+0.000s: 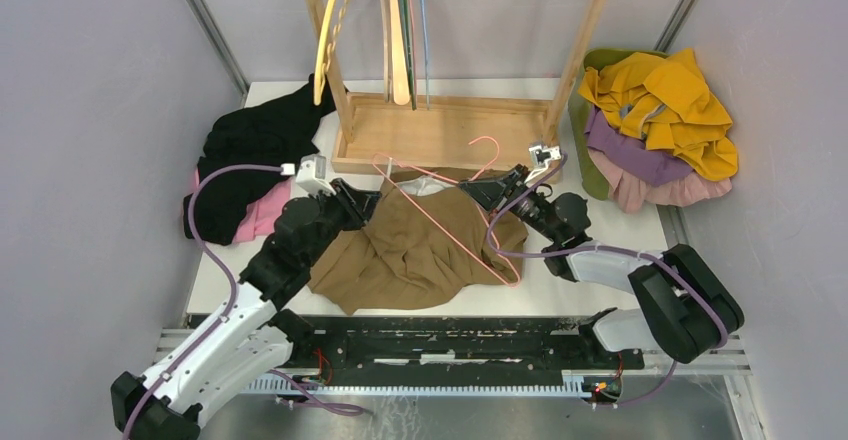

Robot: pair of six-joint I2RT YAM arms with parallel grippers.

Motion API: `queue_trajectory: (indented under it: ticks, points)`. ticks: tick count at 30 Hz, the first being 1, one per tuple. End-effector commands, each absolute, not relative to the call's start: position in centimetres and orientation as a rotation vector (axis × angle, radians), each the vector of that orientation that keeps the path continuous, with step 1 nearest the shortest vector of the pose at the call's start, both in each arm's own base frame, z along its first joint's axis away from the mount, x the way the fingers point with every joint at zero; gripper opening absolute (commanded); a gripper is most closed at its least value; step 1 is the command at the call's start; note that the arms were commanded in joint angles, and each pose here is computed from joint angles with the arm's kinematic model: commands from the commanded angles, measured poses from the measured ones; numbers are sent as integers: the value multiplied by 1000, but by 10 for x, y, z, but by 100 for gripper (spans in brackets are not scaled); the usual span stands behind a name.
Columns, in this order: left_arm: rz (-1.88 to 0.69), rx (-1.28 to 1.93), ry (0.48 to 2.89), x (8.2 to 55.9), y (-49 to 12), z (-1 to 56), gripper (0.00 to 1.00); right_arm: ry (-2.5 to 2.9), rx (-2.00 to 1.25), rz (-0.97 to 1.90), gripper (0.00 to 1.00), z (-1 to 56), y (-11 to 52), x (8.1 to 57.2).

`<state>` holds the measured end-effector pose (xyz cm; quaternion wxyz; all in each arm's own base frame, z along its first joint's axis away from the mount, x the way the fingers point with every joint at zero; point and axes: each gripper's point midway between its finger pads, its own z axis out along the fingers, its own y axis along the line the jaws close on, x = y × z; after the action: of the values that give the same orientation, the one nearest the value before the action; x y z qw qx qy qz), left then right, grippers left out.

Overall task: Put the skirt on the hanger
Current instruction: Hang the skirt on the hanger.

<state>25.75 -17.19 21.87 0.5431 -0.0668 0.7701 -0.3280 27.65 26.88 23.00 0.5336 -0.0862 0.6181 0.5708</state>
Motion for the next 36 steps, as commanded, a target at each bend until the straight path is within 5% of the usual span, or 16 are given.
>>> queue_trajectory:
  ticks: [1, 11, 23, 36]
  points:
    - [-655, -242, 1819, 262, -148, 238, 36, 1258, -232, 1424, 1, 277, 268, 265]
    - [-761, -208, 1824, 260, -166, 268, 38, 1237, -280, 1415, 1, 285, 286, 263]
    - [-511, -353, 1823, 274, -126, 254, 40, 1227, -337, 1469, 1, 282, 312, 249]
    - [-487, -283, 1783, 294, -136, 235, 33, 1245, -381, 1451, 1, 293, 308, 236]
